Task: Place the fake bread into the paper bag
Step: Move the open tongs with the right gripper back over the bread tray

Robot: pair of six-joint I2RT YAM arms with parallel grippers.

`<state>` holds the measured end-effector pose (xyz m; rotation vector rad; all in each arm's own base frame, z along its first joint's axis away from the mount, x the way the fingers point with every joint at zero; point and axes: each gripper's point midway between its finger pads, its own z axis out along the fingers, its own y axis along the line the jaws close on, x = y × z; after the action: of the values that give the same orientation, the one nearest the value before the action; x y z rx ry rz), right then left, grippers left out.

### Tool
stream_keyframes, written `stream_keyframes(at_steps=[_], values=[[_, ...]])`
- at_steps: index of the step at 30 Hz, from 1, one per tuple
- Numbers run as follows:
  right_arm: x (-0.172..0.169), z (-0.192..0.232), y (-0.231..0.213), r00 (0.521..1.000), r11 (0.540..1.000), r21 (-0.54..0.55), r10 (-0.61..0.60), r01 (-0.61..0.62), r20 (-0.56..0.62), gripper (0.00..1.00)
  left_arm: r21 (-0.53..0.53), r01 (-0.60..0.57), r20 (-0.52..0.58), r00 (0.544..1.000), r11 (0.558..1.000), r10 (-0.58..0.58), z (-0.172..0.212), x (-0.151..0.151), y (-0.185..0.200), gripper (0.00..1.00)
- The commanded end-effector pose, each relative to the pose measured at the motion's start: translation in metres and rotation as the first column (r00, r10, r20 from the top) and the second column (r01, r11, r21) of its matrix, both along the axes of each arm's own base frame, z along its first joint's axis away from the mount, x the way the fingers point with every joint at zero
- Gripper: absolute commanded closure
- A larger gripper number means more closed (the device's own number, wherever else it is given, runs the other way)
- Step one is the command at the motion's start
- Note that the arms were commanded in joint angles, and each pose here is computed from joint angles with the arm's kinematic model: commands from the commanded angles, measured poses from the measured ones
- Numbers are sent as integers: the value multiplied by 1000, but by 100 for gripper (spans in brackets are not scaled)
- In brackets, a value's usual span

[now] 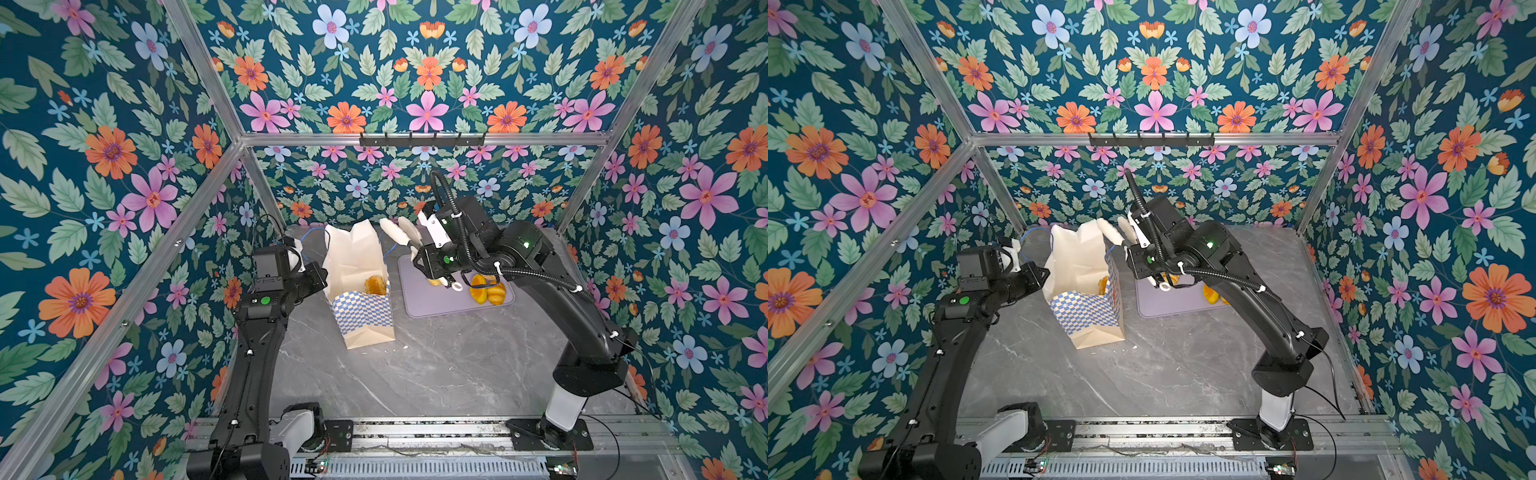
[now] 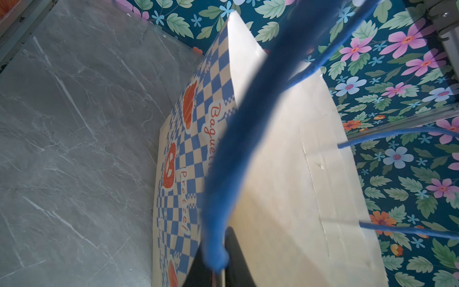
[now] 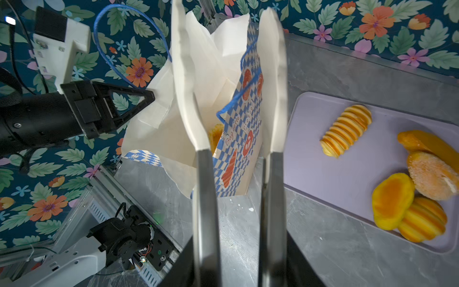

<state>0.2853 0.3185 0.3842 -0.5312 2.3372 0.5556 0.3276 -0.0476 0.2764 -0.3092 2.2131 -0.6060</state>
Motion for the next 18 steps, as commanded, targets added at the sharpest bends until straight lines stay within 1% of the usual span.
stream_keyframes(at_steps=[1,7,18], values=[[9,14,-10,998,998,49,-40,37,50,58,-5,9,8,1000,1000,-8,3,1,-1,87],[14,13,-50,991,989,81,-128,124,39,57,-4,7,10,1000,1000,-7,5,1,-1,87],[22,-25,-109,963,960,73,-267,270,-47,57,-3,6,13,1000,1000,-6,6,2,-1,87]])
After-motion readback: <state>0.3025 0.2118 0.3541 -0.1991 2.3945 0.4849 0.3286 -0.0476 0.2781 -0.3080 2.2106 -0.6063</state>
